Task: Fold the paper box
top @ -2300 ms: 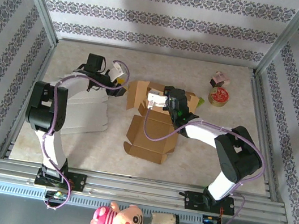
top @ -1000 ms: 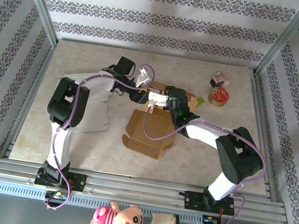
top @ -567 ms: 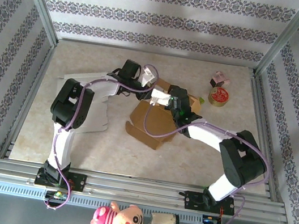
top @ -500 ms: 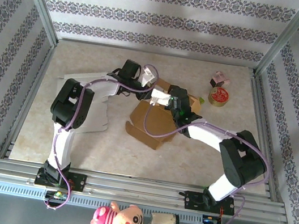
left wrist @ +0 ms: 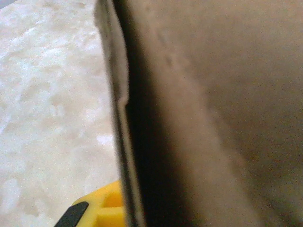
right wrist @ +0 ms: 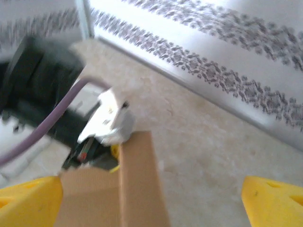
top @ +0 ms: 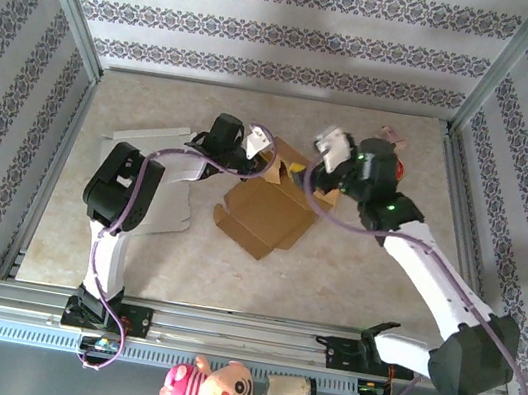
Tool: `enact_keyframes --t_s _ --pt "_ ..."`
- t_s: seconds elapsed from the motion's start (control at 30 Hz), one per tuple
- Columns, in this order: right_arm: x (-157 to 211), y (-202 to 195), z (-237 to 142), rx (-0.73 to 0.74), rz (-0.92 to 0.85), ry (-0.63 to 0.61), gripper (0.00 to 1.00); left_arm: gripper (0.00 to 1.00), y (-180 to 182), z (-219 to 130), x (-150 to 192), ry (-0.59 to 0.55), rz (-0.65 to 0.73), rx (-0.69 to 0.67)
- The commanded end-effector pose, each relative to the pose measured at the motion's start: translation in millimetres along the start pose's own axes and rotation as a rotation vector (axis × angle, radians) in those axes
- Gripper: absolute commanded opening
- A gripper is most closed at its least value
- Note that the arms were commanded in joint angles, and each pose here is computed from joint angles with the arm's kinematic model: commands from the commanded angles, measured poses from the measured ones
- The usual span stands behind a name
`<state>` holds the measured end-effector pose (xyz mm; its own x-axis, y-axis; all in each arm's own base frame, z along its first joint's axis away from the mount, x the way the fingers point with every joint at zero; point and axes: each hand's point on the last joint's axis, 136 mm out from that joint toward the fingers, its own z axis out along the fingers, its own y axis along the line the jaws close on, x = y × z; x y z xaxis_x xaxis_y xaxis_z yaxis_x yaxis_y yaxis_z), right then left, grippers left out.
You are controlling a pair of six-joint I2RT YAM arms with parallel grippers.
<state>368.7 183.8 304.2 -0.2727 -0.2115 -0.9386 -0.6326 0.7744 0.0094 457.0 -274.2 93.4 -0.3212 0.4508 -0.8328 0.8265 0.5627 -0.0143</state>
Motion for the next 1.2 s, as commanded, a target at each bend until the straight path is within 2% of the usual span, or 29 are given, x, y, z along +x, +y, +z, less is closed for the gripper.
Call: enact_keyframes --t_s 0.0,0.17,0.4,0.57,0.63,0.87,1.03,1.17 --pt "8.0 -19.5 4.1 -0.059 0.456 0.112 0.97 0.0 -33.6 -18.6 -10.3 -0.001 0.12 0.114" --pt "38.0 -14.8 35.5 -0.167 0.552 0.27 0.94 0.0 -55.2 -35.8 -15.7 0.025 0.12 0.218" --pt "89.0 25.9 70.7 -0.325 0.615 0.414 0.9 0.01 -57.3 -28.0 -5.3 0.077 0.084 0.221" --pt "113.9 36.2 78.0 -0.345 0.642 0.472 0.89 0.14 -61.8 -18.1 2.0 0.104 0.073 0.224" --pt "122.1 36.6 78.3 -0.339 0.647 0.493 0.82 0.21 -65.9 -16.4 3.7 0.104 0.075 0.233" --pt "135.2 30.5 74.6 -0.288 0.61 0.525 0.58 0.34 -88.9 -26.2 7.0 0.118 0.063 0.354" --pt "138.3 32.2 73.1 -0.287 0.59 0.532 0.51 0.43 -92.1 -24.1 17.6 0.176 0.036 0.389" --pt "141.0 32.4 72.9 -0.279 0.586 0.537 0.48 0.42 -77.7 -7.1 18.0 0.17 0.0 0.303"
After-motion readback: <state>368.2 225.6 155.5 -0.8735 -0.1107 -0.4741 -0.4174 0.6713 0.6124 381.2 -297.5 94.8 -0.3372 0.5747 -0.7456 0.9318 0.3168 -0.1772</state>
